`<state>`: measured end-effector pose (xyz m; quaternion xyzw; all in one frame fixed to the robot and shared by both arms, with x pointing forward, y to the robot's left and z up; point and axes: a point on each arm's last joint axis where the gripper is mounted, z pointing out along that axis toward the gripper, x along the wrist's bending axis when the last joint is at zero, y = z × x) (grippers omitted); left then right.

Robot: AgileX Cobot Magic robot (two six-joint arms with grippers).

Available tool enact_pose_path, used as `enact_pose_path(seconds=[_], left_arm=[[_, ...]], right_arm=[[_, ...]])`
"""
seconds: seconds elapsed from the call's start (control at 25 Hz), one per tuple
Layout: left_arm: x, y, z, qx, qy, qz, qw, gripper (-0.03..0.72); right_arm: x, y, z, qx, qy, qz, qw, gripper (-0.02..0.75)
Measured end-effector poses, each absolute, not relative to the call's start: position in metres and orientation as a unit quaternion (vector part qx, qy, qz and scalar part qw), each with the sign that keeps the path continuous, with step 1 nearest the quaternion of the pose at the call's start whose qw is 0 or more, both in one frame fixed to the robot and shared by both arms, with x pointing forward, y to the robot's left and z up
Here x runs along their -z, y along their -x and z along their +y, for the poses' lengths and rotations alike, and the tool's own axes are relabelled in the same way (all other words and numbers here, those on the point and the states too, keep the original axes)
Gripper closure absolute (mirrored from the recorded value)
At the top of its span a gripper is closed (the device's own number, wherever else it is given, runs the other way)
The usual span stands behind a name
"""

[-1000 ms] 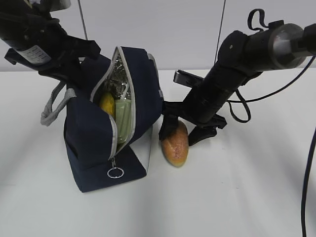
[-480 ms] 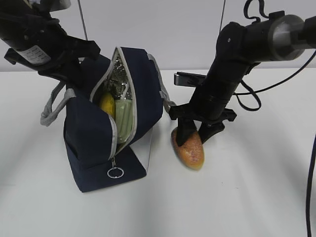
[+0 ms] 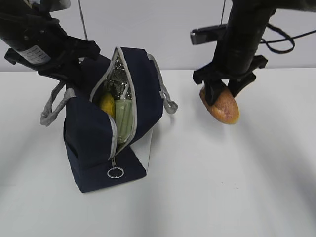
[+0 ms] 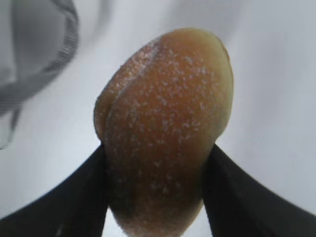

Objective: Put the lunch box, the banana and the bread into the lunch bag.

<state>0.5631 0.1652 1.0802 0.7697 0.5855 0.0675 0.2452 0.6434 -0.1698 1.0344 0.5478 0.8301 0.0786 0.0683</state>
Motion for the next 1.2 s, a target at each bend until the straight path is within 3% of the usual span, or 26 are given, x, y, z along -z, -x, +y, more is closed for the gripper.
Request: enact_pose_path(seconds=[0.12,0.2,0.4,0.84,1.08,1.2], left_arm=[[-1.080,-0.563,0.165,-0.068,-0.770,0.585,0.245,0.691],[-1.080,-0.563,0.165,-0.068,-0.770,0.585,0.245,0.691],[-1.080,-0.563,0.165,-0.068,-0.770,0.585,0.245,0.691],[-1.080,-0.563,0.165,-0.068,-0.769,0.585,0.246,0.691],[-1.080,-0.563,0.165,-0.068,-0.769,0.585,0.246,0.691],[-1.080,-0.563,0.165,-0.068,-0.769,0.585,0.246,0.691]], right_arm=[[-1.064,-0.639,-0.159,-0.150,-0.544,0.824,0.044,0.342],[-1.077,-0.634,-0.144,-0.221,-0.531,0.818,-0.015,0.342],[-1.089,-0.622,-0.105,-0.316,-0.473,0.816,-0.106,0.343],[-1.037,-0.644,-0.068,-0.361,-0.480,0.780,-0.175,0.340],[-1.031,-0.647,-0.064,-0.374,-0.475,0.774,-0.188,0.202],[-1.031,-0.647,-0.064,-0.375,-0.473,0.775,-0.187,0.170]])
